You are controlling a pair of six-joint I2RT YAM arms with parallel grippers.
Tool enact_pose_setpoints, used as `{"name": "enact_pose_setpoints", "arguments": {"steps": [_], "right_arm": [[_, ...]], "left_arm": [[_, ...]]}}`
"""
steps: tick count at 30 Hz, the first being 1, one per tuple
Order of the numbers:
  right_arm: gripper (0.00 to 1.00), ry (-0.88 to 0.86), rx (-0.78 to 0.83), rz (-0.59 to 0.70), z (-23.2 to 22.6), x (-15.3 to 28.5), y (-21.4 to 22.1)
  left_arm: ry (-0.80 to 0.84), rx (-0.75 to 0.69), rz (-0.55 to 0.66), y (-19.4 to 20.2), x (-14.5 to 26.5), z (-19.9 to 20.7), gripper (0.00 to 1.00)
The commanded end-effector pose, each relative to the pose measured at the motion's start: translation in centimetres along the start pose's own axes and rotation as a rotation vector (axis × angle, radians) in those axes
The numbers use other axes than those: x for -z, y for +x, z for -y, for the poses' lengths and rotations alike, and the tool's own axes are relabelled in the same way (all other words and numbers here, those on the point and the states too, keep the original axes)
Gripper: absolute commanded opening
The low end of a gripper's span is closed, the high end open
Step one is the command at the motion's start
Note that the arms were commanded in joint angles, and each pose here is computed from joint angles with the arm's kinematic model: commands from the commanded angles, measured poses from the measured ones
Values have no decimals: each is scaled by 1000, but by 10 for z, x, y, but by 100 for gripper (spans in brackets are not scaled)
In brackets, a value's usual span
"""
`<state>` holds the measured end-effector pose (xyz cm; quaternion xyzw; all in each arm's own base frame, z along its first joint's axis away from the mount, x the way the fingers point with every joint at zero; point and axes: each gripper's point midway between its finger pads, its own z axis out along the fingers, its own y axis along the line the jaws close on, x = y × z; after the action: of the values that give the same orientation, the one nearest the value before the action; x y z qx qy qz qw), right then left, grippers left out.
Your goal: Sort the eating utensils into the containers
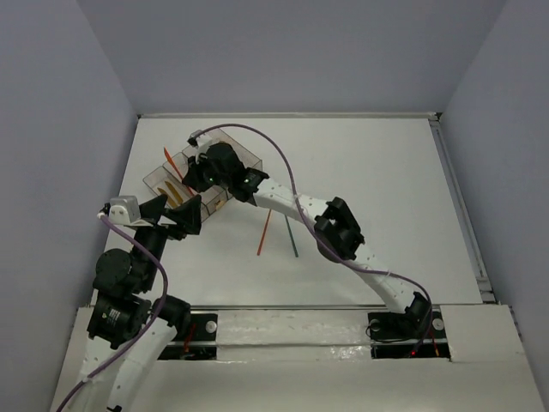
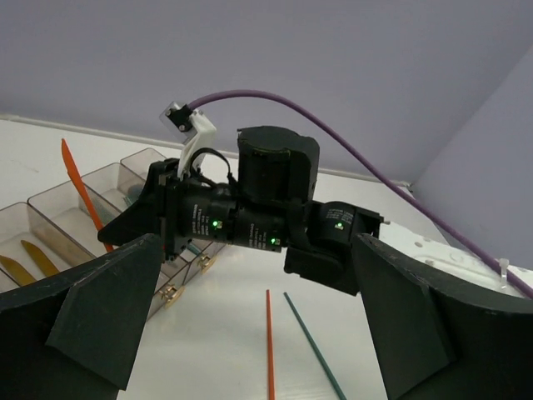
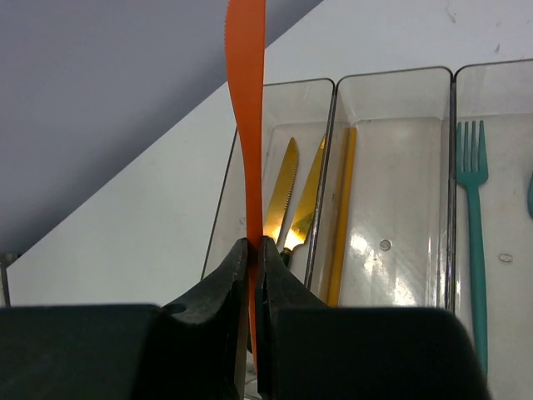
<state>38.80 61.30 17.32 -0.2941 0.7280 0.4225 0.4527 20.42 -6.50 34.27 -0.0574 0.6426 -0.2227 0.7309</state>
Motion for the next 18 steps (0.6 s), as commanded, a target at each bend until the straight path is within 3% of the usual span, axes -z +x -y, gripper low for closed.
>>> {"name": "enact_pose_setpoints", "arguments": {"steps": [1, 11, 13, 18], "right_arm": [[0, -6, 26, 47, -9, -8, -8], [2, -34, 43, -9, -21, -20, 27], [9, -29, 43, -19, -19, -19, 31], [44, -32, 56, 25, -26, -12, 8]], "left_arm": [[28, 5, 56, -21, 0, 9, 99], [31, 4, 58, -21, 1, 9, 99], [31, 5, 59, -22, 1, 9, 99], [31, 6, 58, -21, 1, 9, 99]]}}
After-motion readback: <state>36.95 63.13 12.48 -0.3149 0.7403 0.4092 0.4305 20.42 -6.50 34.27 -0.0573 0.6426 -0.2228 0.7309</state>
